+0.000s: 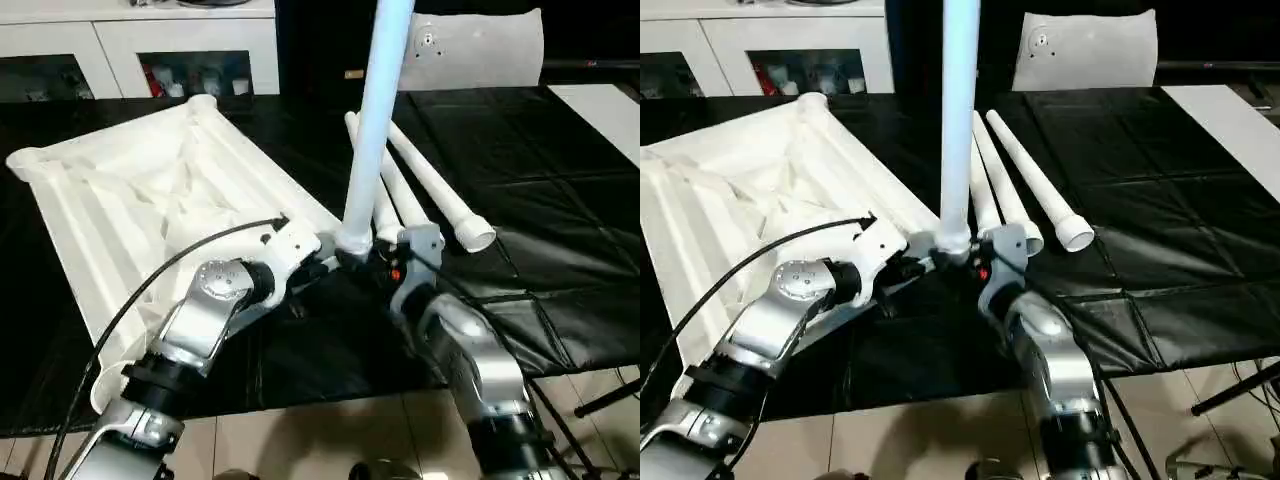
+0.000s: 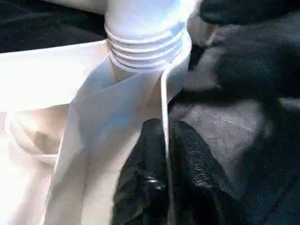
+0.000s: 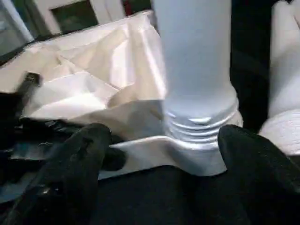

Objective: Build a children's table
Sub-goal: Rotate leg to tighten, then rotate table base

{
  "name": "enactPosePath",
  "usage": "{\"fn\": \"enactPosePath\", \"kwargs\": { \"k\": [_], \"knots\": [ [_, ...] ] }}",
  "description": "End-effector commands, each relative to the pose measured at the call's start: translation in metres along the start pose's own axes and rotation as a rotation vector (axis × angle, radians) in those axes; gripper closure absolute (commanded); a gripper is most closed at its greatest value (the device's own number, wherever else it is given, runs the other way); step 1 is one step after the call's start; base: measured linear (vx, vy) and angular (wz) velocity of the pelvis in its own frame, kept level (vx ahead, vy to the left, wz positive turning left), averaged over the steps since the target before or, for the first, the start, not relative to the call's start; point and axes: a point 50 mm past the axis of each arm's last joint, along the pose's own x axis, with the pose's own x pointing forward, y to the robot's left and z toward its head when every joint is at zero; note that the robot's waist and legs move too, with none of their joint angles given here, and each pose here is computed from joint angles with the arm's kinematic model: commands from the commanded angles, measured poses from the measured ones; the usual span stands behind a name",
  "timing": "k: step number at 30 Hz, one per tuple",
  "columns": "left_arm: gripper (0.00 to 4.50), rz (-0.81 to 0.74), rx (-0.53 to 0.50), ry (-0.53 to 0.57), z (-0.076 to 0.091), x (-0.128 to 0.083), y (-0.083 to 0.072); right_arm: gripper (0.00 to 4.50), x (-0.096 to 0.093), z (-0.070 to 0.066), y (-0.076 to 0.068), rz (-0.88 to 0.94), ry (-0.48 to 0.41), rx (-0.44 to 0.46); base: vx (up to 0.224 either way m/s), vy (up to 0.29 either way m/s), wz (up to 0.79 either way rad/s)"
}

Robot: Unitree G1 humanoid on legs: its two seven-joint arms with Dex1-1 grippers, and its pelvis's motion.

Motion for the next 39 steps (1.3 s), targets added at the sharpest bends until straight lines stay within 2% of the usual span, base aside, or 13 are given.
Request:
{"fn": "enactPosePath", "kwargs": {
  "k": [1,4,7,8,10,12,14,21,27,35,36,38,39],
  "knots": [
    [3.74,0.02,0.011,-0.048,0.007,-0.006,0.008,0.07,-0.008,0.002,-0.002,-0.01,0.004,-0.014,0.0,0.0,0.0],
    [3.51,0.014,-0.014,-0.107,0.009,-0.012,0.011,0.0,-0.016,-0.003,-0.004,-0.031,0.036,-0.027,0.0,0.0,0.0],
    [3.51,0.089,-0.1,-0.148,0.009,-0.025,0.025,0.0,-0.018,-0.01,-0.006,-0.052,0.082,-0.031,0.0,0.0,0.0],
    [3.51,0.163,-0.115,-0.137,0.007,-0.038,0.04,0.0,-0.016,-0.012,-0.006,-0.062,0.098,-0.026,0.0,0.0,0.0],
    [3.51,0.194,-0.116,-0.129,0.005,-0.044,0.046,0.0,-0.015,-0.013,-0.005,-0.061,0.106,-0.025,0.0,0.0,0.0],
    [3.67,0.353,-0.072,-0.034,-0.005,-0.076,0.072,0.0,-0.011,-0.018,0.002,-0.023,0.161,-0.047,0.0,0.0,0.0],
    [3.85,0.463,-0.028,0.054,-0.012,-0.097,0.087,0.0,-0.008,-0.021,0.007,0.006,0.189,-0.051,0.0,0.0,0.0],
    [4.27,0.671,0.102,0.33,-0.034,-0.148,0.109,0.0,0.006,-0.029,0.012,-0.008,0.252,-0.054,0.0,0.0,0.0],
    [4.42,0.653,0.151,0.552,-0.062,-0.162,0.102,0.0,0.02,-0.033,0.013,-0.026,0.295,-0.073,0.0,0.0,0.0],
    [4.42,0.565,0.123,0.644,-0.074,-0.164,0.088,0.0,0.032,-0.032,0.014,-0.019,0.3,-0.084,0.0,0.0,0.0],
    [4.42,0.438,0.083,0.638,-0.075,-0.16,0.076,0.0,0.039,-0.03,0.016,-0.007,0.296,-0.092,0.0,0.0,0.0],
    [4.42,0.394,0.066,0.632,-0.075,-0.159,0.071,0.0,0.041,-0.029,0.017,-0.003,0.294,-0.094,0.0,0.0,0.0],
    [4.42,0.254,0.023,0.603,-0.073,-0.153,0.055,0.0,0.046,-0.028,0.019,0.011,0.292,-0.096,0.0,0.0,0.0]
  ]
}}
